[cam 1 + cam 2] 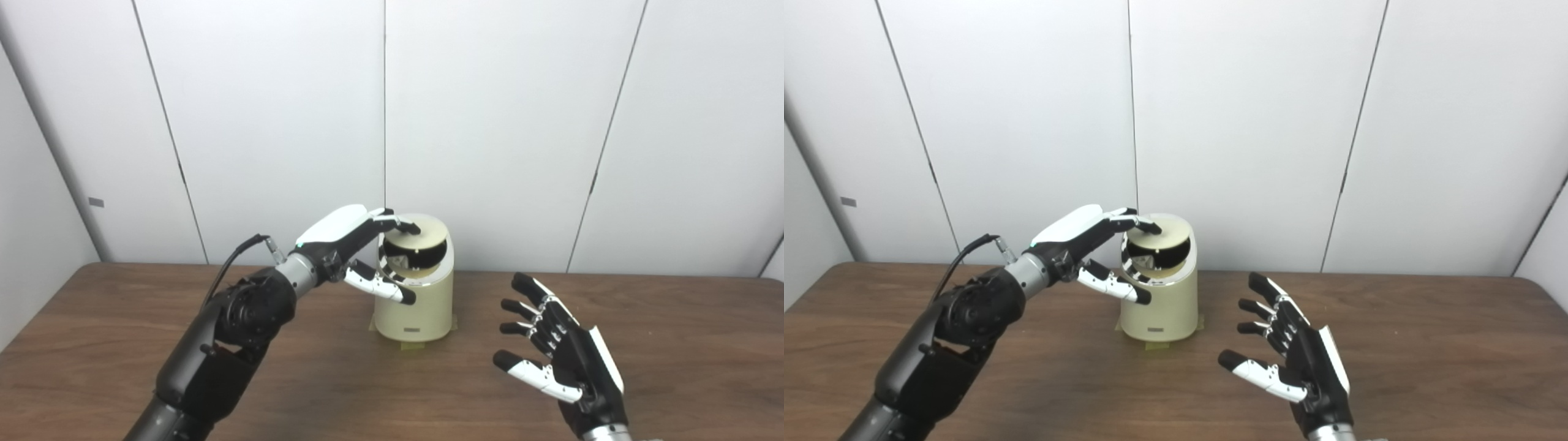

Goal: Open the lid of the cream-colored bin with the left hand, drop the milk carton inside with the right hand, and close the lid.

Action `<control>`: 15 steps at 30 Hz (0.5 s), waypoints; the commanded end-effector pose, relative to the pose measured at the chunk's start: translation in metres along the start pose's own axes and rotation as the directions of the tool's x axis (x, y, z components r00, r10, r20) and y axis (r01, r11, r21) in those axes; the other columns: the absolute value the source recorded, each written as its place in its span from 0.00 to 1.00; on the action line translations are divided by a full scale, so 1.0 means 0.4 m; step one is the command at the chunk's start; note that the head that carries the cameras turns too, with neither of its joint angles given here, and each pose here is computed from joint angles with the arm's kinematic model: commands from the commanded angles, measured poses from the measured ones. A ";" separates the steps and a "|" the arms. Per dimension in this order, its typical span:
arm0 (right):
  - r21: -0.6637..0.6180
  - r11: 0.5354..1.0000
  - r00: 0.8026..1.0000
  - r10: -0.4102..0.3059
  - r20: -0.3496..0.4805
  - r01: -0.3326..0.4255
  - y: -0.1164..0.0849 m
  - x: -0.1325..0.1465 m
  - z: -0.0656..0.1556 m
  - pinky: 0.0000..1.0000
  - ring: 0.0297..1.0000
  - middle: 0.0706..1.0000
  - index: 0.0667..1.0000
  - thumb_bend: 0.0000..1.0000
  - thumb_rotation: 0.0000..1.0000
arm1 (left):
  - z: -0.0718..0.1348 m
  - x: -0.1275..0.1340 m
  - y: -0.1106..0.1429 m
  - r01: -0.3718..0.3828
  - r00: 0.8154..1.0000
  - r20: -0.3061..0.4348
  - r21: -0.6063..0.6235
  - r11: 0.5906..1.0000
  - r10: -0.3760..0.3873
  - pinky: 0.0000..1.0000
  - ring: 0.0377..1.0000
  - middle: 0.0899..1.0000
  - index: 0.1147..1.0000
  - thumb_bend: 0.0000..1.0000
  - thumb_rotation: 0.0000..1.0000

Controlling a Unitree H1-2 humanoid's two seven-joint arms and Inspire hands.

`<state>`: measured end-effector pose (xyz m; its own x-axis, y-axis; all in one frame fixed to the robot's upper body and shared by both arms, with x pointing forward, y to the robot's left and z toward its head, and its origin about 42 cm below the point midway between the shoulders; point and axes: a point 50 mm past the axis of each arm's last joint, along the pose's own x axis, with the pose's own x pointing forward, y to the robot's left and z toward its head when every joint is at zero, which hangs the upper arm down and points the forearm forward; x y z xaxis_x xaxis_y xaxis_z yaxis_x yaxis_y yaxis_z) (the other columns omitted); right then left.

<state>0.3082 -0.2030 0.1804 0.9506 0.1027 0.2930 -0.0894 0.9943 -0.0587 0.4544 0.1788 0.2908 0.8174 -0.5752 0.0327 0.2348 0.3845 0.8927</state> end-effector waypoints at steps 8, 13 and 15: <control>0.008 1.000 0.997 0.015 0.078 -0.015 0.012 0.023 0.059 0.67 0.79 0.89 0.84 0.74 0.31 | 0.048 -0.005 0.021 -0.027 0.994 0.107 0.219 0.975 0.003 0.98 0.98 0.85 0.81 0.88 0.37; 0.001 1.000 0.997 0.014 0.080 -0.015 0.011 0.021 0.063 0.67 0.79 0.88 0.84 0.74 0.32 | 0.048 -0.010 0.004 0.020 0.996 0.073 0.320 0.947 -0.046 1.00 0.98 0.84 0.80 0.89 0.40; 0.005 1.000 0.997 0.014 0.076 -0.015 0.011 0.019 0.066 0.67 0.79 0.88 0.84 0.74 0.32 | 0.048 -0.011 -0.002 0.055 0.996 0.044 0.362 0.930 -0.076 1.00 0.99 0.84 0.81 0.89 0.40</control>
<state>0.3058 -0.1998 0.1878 0.9502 0.1105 0.2913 -0.0976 0.9935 -0.0585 0.4373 0.1659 0.2806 0.7699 -0.6378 -0.0199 0.1203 0.1144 0.9861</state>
